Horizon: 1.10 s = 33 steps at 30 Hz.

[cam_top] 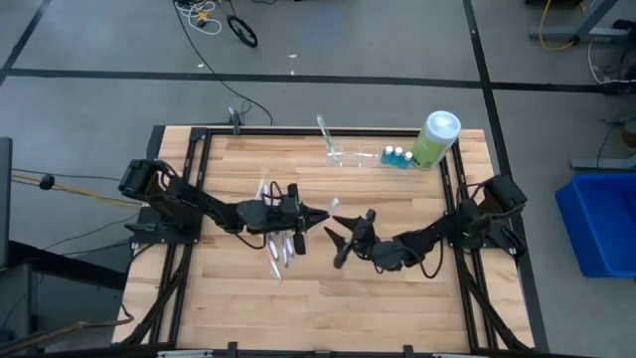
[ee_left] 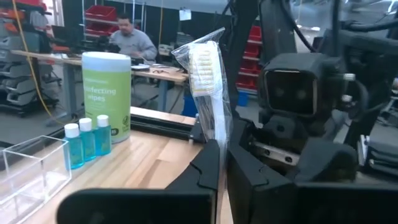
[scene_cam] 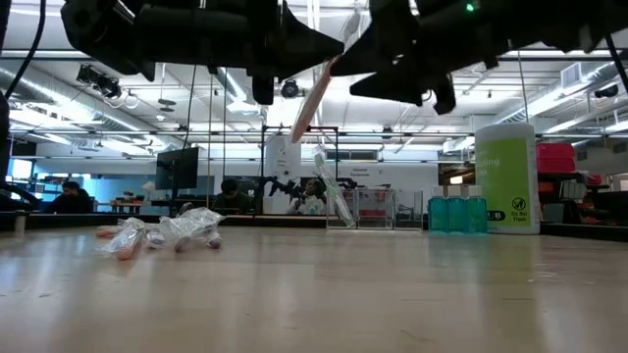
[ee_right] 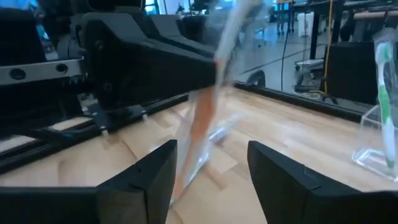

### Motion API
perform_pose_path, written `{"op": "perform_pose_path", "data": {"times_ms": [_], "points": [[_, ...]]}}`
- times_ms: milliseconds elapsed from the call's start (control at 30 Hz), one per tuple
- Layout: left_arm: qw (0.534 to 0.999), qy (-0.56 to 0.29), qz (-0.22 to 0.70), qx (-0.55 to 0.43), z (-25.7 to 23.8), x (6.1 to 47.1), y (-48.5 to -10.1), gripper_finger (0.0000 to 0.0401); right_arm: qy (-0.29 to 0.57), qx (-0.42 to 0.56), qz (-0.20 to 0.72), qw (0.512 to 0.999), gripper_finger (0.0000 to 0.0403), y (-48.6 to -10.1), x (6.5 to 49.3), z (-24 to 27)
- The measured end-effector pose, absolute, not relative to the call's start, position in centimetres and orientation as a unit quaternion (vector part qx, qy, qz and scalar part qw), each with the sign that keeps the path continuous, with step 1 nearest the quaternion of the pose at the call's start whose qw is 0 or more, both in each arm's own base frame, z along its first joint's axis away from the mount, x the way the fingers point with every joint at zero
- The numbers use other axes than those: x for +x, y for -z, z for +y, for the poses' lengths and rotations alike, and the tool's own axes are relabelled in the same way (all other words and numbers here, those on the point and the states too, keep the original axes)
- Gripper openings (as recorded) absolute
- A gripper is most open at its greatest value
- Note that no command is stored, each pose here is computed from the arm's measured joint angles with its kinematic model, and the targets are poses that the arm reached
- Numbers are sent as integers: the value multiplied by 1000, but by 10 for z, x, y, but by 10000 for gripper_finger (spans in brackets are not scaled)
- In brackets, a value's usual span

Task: Pick & Place toothbrushing station
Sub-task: Put the middle orange toothbrush into the middle section of the transparent organizer

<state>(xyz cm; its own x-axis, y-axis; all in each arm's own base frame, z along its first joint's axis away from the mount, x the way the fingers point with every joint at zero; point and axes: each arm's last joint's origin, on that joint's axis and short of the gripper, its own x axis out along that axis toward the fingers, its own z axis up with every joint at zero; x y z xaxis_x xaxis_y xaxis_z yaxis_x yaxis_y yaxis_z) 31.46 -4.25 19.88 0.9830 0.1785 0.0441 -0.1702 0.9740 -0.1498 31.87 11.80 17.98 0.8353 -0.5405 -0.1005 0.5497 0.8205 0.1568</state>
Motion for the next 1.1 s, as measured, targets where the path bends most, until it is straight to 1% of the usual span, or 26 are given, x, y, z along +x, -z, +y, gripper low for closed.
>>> {"op": "perform_pose_path", "data": {"times_ms": [133,267,400,500,733,767,833,967,1033,1100], "points": [[993,-87,-30,-73,-43,315,-199,16,287,69,42,955,198,-189,332,112],[993,-87,-32,-75,-43,315,-199,16,293,57,47,953,190,-191,336,105],[993,-88,-30,-76,-42,315,-199,18,297,56,52,952,169,-186,335,99],[992,-86,-31,-82,-43,315,-199,18,292,60,54,953,133,-183,332,98],[993,-83,-30,-82,-43,315,-199,21,273,56,60,958,28,-182,333,99],[993,-83,-30,-76,-43,314,-199,25,272,53,61,959,20,-182,333,100],[994,-82,-30,-64,-43,314,-201,39,275,47,63,958,20,-182,332,101],[997,-70,-20,-39,-43,309,-210,83,298,27,64,952,32,-182,327,109],[997,-70,-1,-31,-42,305,-213,106,298,11,70,952,38,-181,325,114],[997,-71,21,-29,-41,300,-218,126,293,-4,79,953,34,-179,323,118]]}}
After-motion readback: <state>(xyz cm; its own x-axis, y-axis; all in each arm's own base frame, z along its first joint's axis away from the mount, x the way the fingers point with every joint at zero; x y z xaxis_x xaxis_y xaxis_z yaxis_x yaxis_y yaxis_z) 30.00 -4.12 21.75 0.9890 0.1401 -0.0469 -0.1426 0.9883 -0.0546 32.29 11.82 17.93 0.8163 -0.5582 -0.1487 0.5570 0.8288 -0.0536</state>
